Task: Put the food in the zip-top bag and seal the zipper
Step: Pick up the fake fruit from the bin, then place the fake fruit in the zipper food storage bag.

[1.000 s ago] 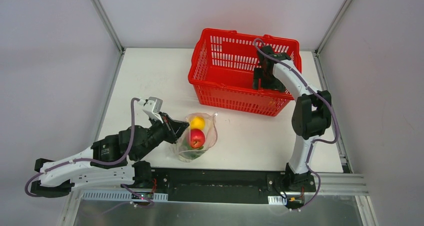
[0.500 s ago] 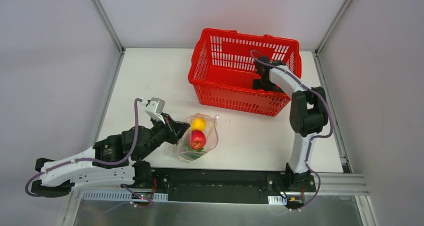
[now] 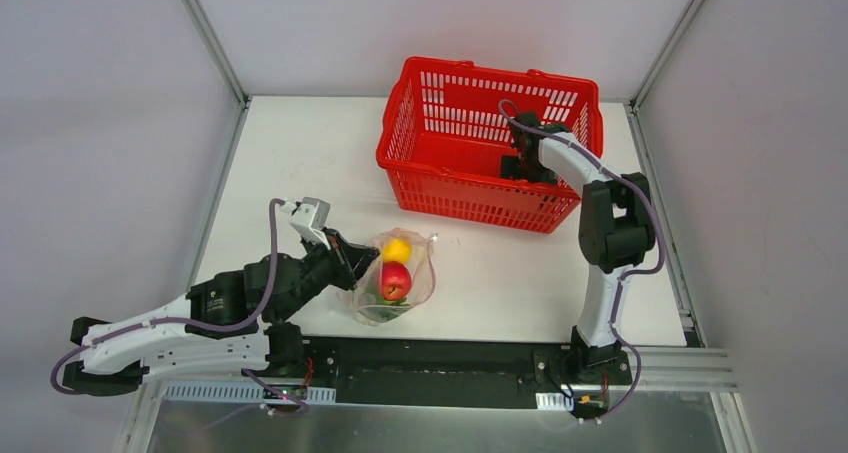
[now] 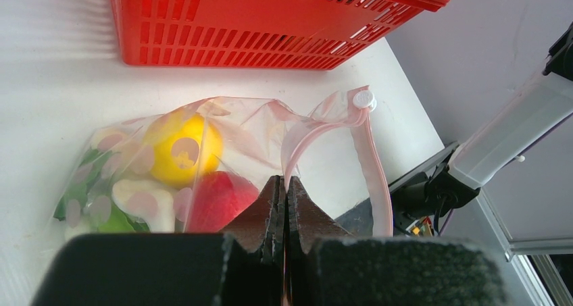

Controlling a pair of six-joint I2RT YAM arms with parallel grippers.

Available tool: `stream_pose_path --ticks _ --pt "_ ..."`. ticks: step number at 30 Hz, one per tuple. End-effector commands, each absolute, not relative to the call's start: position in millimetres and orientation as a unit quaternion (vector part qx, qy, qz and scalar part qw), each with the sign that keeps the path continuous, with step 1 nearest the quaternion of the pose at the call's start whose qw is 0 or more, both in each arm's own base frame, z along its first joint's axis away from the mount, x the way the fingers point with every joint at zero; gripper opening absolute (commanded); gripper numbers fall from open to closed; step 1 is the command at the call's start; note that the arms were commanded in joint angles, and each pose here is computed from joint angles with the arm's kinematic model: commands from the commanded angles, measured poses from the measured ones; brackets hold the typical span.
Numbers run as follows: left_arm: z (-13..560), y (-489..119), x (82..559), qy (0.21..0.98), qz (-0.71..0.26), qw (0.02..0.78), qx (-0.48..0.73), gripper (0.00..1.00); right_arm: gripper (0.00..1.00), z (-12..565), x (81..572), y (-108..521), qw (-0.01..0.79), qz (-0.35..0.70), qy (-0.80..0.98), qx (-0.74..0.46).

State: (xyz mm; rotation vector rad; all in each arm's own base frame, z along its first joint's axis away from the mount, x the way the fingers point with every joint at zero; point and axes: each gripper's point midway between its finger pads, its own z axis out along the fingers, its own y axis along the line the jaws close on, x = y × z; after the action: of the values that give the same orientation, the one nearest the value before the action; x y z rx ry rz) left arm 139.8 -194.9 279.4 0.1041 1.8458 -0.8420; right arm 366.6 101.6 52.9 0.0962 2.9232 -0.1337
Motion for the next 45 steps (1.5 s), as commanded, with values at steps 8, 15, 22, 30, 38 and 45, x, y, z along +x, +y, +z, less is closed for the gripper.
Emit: stream_pose_path --ticks 8,15,22,30,38,45 --pt "284.6 -197.6 144.1 0.770 -0.351 0.532 0.033 0.00 0.86 53.1 400.2 109.0 0.166 -0.033 0.984 0.063" --pt "285.9 -199.8 146.0 0.771 -0.346 0.533 0.033 0.00 0.89 59.7 407.2 112.2 0.191 -0.023 0.979 0.061" --pt "286.2 -205.9 147.1 0.776 -0.339 0.531 0.039 0.00 0.83 88.4 414.9 125.9 0.235 0.026 0.969 0.071" --pt "291.1 -212.4 149.3 0.776 -0.338 0.531 0.038 0.00 0.80 169.0 406.5 135.2 0.332 0.098 0.936 0.069" --pt "293.1 -225.1 150.2 0.781 -0.331 0.526 0.055 0.00 0.78 268.1 377.3 149.8 0.432 0.202 0.878 0.045" --pt "292.8 -229.2 153.2 0.785 -0.317 0.528 0.062 0.00 0.76 325.1 336.0 171.0 0.478 0.313 0.821 0.006"
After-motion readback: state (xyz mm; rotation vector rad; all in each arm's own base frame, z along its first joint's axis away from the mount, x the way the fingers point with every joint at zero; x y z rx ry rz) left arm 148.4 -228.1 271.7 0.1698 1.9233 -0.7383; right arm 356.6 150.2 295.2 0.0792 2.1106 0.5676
